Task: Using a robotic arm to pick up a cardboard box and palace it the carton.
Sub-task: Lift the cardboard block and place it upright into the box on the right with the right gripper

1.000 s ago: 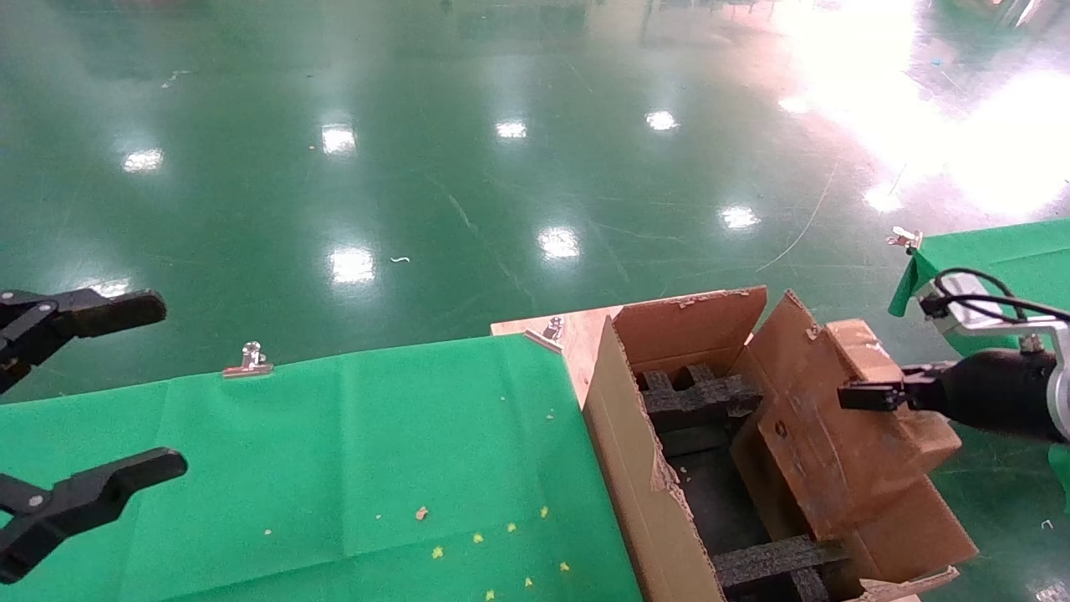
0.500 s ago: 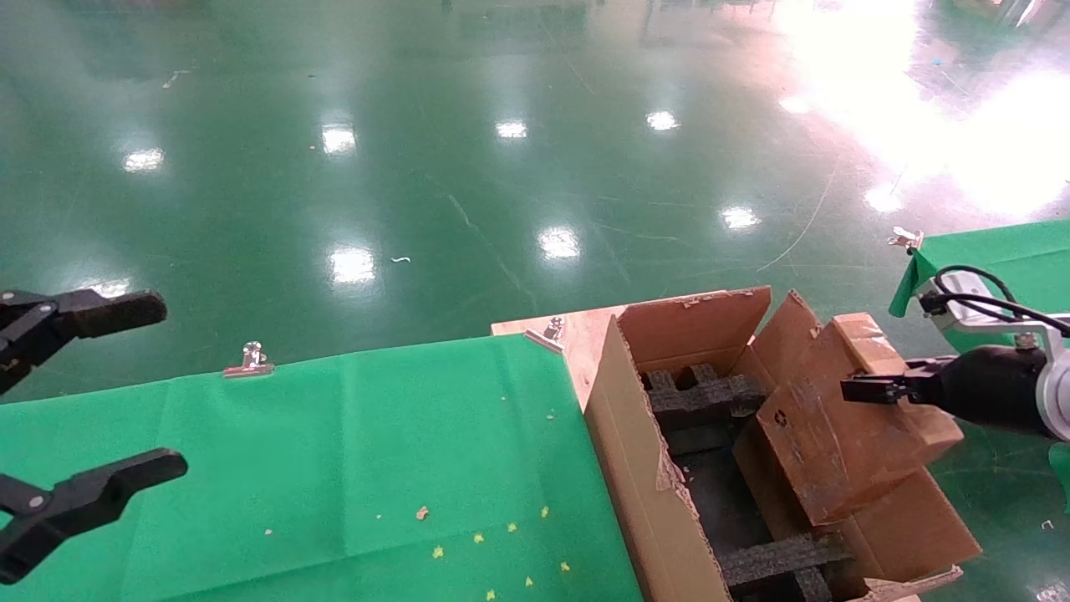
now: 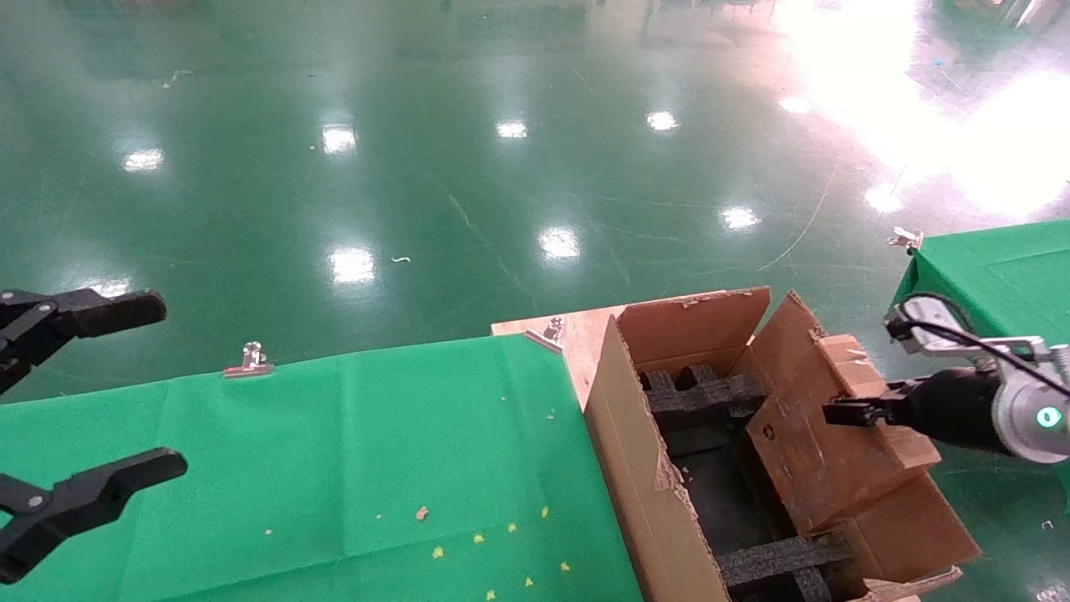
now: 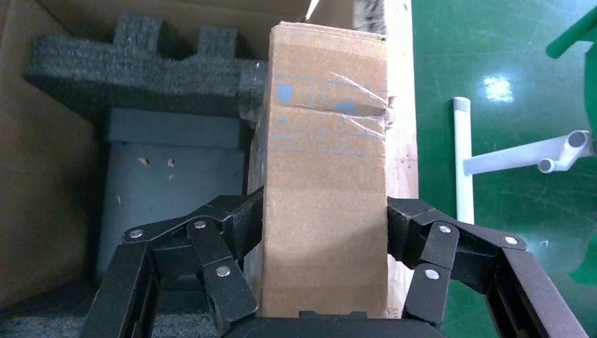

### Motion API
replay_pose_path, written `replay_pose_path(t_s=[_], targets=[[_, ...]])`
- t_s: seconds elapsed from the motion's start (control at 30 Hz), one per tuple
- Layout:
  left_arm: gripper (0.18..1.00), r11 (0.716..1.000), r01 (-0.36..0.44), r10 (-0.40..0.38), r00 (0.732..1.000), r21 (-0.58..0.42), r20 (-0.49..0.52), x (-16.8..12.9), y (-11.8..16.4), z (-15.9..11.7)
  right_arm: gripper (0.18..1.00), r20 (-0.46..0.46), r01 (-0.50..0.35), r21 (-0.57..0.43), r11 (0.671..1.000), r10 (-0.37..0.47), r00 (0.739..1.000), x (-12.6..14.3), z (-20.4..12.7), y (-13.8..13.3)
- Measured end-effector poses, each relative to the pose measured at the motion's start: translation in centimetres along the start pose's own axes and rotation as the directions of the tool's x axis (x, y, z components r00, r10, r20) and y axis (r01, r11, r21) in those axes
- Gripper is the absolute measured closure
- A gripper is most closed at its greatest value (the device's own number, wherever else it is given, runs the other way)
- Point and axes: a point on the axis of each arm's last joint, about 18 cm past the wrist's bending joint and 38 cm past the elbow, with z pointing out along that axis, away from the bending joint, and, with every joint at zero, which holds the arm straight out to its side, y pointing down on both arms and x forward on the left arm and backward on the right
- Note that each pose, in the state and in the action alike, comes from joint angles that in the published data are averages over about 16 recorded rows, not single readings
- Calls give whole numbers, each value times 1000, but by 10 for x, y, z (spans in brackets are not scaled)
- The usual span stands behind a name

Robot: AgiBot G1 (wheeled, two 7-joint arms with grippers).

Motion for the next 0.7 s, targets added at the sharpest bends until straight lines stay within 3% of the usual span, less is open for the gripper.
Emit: replay_pose_path(t_s=[0.7], targets=[[184,1000,0,0,1000,0,0,0,0,0,862,18,79,-52,995,-79,997,-31,50,29]])
